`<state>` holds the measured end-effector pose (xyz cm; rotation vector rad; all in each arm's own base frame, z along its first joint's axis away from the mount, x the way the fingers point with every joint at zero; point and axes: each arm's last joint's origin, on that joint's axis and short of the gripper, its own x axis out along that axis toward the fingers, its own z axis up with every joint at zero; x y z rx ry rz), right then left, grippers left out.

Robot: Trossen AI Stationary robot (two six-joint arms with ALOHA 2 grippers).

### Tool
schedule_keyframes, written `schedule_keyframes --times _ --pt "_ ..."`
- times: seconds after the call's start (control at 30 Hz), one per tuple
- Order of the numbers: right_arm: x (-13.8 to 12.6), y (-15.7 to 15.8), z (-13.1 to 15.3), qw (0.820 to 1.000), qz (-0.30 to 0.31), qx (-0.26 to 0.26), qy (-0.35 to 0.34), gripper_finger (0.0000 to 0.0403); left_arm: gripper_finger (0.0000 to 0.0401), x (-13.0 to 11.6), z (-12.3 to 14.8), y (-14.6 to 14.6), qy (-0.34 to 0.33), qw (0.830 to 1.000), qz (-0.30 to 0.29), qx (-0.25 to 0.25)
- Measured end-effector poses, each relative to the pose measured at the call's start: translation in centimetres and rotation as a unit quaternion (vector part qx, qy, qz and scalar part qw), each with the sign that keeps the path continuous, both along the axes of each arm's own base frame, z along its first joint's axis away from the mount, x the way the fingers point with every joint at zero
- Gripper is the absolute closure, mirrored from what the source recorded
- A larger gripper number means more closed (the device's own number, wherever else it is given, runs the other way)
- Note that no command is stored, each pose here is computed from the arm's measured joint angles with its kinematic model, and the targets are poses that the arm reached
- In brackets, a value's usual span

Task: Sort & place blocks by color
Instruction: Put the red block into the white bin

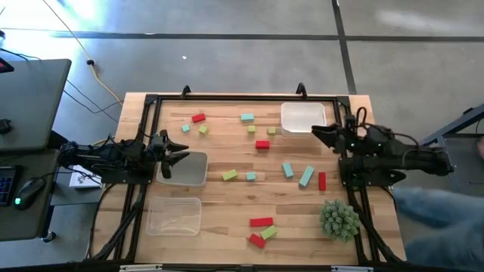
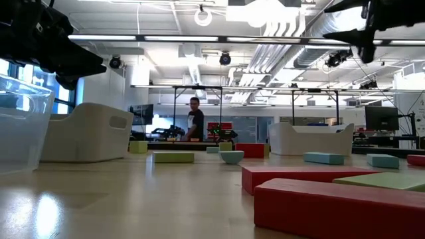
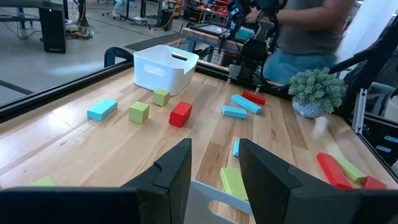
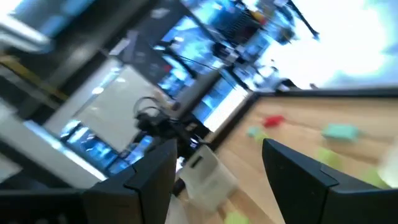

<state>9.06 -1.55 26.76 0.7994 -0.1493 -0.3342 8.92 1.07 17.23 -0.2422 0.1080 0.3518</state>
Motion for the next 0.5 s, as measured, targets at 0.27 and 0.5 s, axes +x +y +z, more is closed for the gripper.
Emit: schedule_keyframes --times 0.27,0.5 --pt "0.1 0.1 2.0 0.985 -0.003 0.146 0.092 0.0176 0.0279 0.0 0.0 0.0 -0.001 1.000 0.000 0.000" --pt "2.2 0.2 2.4 0.950 0.011 0.240 0.200 0.0176 0.0279 0.0 0.0 0.0 -0.001 1.000 0.000 0.000"
